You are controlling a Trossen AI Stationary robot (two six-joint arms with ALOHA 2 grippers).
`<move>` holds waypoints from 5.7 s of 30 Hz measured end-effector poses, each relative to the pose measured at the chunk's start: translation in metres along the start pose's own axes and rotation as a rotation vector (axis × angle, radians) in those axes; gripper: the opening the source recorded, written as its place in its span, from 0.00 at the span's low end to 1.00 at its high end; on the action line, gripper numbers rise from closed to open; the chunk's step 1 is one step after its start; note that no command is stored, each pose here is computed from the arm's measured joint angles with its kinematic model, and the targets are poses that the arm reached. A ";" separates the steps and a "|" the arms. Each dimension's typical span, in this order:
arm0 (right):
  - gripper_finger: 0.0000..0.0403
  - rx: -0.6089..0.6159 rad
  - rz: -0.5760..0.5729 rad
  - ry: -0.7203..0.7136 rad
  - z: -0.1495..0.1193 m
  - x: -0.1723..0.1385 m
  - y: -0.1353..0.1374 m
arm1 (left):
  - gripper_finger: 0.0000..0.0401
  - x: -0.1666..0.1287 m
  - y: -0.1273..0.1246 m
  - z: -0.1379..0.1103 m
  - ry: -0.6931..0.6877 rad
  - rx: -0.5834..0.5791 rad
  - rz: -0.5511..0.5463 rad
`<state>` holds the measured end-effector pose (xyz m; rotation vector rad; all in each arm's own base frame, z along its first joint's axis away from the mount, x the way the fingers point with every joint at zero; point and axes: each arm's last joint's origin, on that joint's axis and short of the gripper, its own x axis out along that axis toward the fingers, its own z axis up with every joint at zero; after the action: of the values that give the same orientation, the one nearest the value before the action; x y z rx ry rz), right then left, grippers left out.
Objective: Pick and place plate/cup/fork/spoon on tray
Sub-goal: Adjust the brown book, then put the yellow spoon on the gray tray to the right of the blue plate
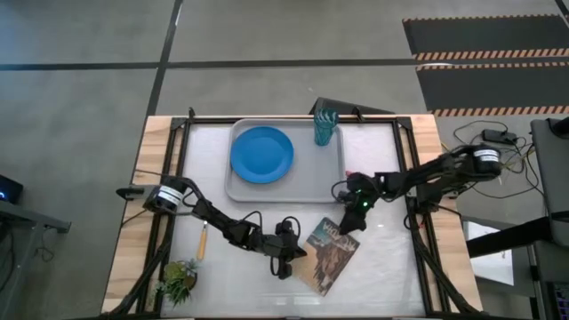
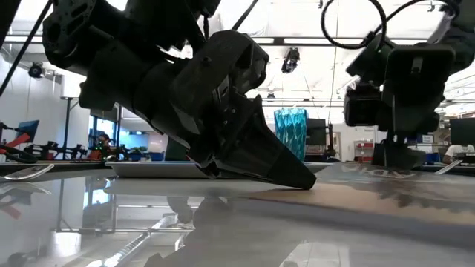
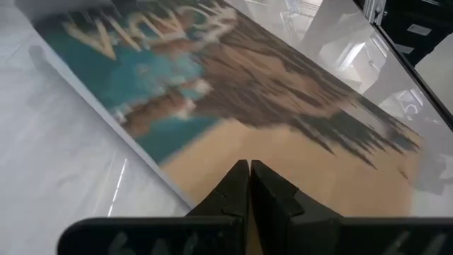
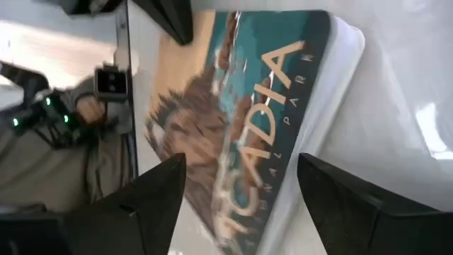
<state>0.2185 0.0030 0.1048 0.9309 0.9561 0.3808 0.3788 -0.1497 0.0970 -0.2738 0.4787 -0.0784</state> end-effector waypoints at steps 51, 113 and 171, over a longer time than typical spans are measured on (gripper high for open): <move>0.18 -0.664 -0.468 -0.081 -0.076 0.038 0.099 | 0.00 -0.052 -0.006 0.030 -0.063 -0.086 -0.091; 0.49 -0.975 -0.597 -0.113 -0.018 0.103 0.143 | 0.00 -0.064 -0.010 0.039 -0.143 -0.021 0.022; 0.03 -0.757 -0.644 0.056 0.002 0.037 0.110 | 0.00 -0.213 0.046 -0.017 0.716 -0.807 0.913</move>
<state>0.2528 0.0890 0.1754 -0.0893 0.9952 0.1840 0.1835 -0.0799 0.1644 -0.7996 1.3038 0.9587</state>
